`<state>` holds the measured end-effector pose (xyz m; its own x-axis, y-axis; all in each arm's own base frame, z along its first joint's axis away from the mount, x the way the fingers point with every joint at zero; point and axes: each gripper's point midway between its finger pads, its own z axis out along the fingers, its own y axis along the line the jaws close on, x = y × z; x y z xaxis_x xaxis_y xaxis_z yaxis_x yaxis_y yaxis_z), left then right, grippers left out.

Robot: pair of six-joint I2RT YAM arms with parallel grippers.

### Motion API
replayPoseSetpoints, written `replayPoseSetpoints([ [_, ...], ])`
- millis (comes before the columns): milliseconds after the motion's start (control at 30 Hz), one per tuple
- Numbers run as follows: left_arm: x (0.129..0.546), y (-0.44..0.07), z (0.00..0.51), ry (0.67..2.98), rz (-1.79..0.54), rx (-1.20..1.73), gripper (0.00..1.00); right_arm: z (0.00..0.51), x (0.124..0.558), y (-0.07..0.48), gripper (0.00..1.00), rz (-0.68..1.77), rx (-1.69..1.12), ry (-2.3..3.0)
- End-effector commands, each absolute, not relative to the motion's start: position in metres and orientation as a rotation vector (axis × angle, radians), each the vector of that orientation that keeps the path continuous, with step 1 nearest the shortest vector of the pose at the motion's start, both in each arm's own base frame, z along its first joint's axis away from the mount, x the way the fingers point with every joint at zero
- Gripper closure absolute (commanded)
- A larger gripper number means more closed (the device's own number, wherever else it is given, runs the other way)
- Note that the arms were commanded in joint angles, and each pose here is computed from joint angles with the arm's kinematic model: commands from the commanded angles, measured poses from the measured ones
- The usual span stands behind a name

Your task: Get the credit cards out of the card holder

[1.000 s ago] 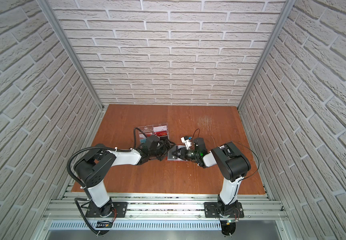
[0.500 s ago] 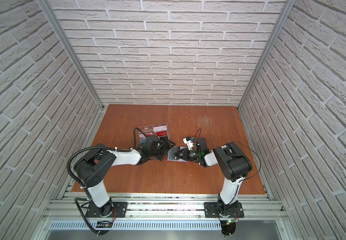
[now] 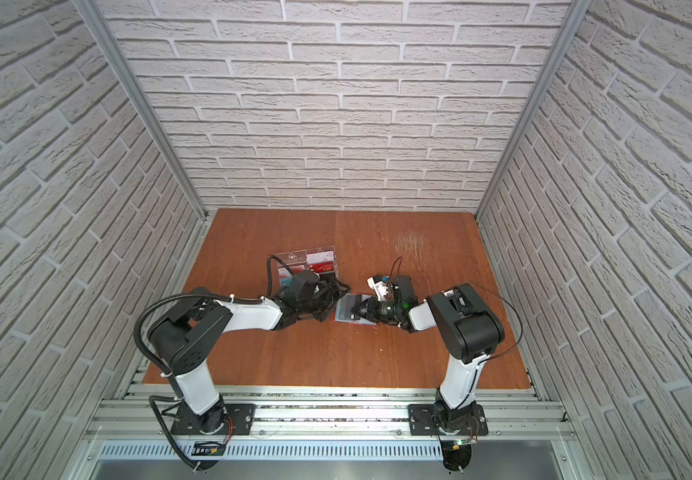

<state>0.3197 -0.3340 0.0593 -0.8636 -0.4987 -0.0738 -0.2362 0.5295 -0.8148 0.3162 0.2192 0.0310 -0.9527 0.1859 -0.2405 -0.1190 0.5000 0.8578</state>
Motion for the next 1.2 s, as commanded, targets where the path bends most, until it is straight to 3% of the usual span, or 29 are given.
replayPoseSetpoints([
  [0, 0.295, -0.311, 0.008, 2.638, -1.083, -0.692, 0.02, 0.033, 0.323, 0.215, 0.83, 1.416, 0.06, 2.427],
  [333, 0.294, -0.313, 0.008, 2.638, -1.085, -0.688, 0.02, 0.033, 0.321, 0.206, 0.86, 1.397, 0.083, 2.432],
  [533, 0.294, -0.313, 0.008, 2.642, -1.085, -0.682, 0.02, 0.031, 0.322, 0.204, 0.93, 1.394, 0.095, 2.436],
  [1167, 0.295, -0.323, 0.004, 2.696, -1.05, -0.62, 0.02, 0.037, 0.323, 0.176, 0.94, 1.258, 0.178, 2.477],
])
